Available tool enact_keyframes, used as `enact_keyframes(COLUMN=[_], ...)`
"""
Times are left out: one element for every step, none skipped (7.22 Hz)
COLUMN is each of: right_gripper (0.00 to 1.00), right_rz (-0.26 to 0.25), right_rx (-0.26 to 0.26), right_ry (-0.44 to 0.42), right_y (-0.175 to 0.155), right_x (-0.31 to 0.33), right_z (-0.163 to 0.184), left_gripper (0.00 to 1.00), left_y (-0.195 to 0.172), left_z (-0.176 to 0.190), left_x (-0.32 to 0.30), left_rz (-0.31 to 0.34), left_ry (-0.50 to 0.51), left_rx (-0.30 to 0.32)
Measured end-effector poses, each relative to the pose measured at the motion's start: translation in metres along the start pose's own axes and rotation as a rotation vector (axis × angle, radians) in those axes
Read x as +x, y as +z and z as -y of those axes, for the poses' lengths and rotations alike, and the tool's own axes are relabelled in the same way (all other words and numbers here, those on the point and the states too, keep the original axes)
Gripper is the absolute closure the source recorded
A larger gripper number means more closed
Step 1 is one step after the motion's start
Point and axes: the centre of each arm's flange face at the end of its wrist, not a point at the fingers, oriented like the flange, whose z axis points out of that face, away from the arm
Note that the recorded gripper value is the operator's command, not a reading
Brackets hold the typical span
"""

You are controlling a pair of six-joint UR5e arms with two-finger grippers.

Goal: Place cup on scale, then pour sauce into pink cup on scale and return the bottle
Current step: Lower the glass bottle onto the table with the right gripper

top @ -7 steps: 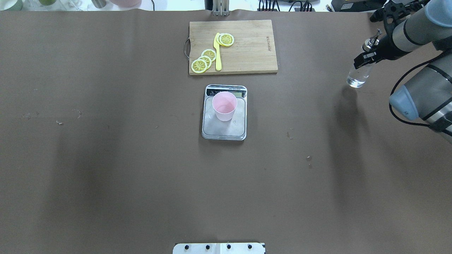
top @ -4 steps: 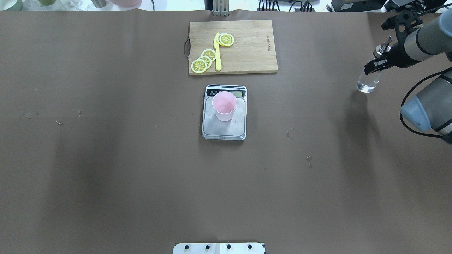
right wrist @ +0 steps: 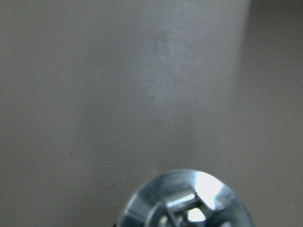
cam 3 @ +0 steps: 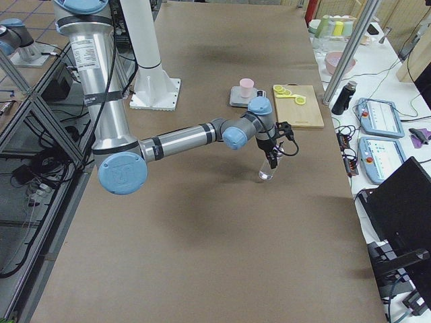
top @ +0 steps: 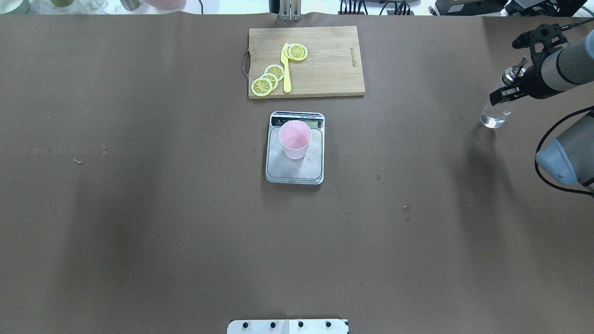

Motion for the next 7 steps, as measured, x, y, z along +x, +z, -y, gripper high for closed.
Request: enact_keyframes(right_gripper=[1.00,1.00,1.00,1.00,1.00,1.00,1.00], right_rz=[-0.006,-0.009,-0.011,-0.014,-0.016,-0.017,-0.012], right_rx=[-0.001,-0.003,-0.004,-0.006,-0.005,0.002,0.018], right_ry=[-0.007,-0.014,-0.020,-0.025,-0.031,-0.039,-0.046], right_y=[0.004,0.007,0.010,0.012,0.015,0.019,0.026], right_x=[-0.004,-0.009,-0.013,-0.016,-0.020,-0.023,-0.023], right_z=[-0.001,-0.001,-0.002,-0.002,-0.003,-0.004,-0.005], left_gripper=[0.03,0.03,0.03,0.03,0.03,0.03,0.03], left_y=[0.000,0.000,0.000,0.000,0.000,0.000,0.000], left_z=[0.000,0.000,0.000,0.000,0.000,0.000,0.000], left_x=[0.000,0.000,0.000,0.000,0.000,0.000,0.000], left_rz=[0.000,0.000,0.000,0.000,0.000,0.000,0.000], left_ry=[0.000,0.000,0.000,-0.001,-0.001,0.000,0.000], left_rx=[0.000,0.000,0.000,0.000,0.000,0.001,0.000])
